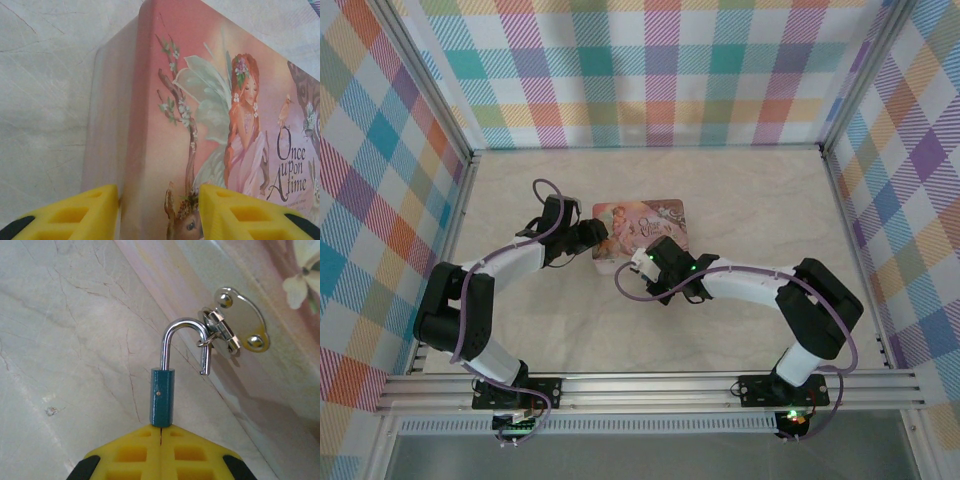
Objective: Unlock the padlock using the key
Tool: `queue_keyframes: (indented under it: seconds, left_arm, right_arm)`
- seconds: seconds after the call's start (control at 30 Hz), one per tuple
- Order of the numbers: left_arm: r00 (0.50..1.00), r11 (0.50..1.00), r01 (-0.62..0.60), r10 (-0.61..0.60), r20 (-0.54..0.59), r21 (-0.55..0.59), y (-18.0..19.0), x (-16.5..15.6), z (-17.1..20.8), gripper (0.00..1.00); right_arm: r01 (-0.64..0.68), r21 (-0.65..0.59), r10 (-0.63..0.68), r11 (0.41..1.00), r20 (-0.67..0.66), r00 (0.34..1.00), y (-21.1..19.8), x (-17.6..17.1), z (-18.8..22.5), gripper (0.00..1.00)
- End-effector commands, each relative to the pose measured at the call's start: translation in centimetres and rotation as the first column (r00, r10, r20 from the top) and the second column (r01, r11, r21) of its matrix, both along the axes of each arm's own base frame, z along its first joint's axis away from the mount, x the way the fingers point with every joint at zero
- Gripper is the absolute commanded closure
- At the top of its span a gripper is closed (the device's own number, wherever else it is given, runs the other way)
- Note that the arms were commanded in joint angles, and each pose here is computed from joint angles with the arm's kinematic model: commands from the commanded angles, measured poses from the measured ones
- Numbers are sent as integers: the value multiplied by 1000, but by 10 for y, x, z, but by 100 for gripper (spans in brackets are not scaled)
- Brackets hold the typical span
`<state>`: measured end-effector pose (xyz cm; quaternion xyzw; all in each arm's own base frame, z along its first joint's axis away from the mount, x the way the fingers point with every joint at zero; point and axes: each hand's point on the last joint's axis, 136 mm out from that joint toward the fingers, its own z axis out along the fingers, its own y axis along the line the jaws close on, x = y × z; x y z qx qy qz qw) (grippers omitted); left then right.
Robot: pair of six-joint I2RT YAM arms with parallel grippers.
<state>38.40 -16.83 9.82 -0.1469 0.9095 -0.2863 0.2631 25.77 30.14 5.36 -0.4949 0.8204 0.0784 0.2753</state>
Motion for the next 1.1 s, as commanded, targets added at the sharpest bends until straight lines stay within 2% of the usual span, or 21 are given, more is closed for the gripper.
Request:
queue_keyframes:
  seconds: [0.0,0.4,1.07]
  left_arm:
    - [1000,999,15,-15,19,-32,-4,7,10,54]
    - [1000,998,22,-22,5,-52,-8,6,4,55]
    - [999,996,38,-38,-3,-75,-14,10,2,54]
  right_arm:
    - [-14,52,9,999,94,996,16,17,18,100]
    - [-99,120,67,988,247,967,31,27,41,100]
    - [-198,77,144,977,445,884,52,47,50,100]
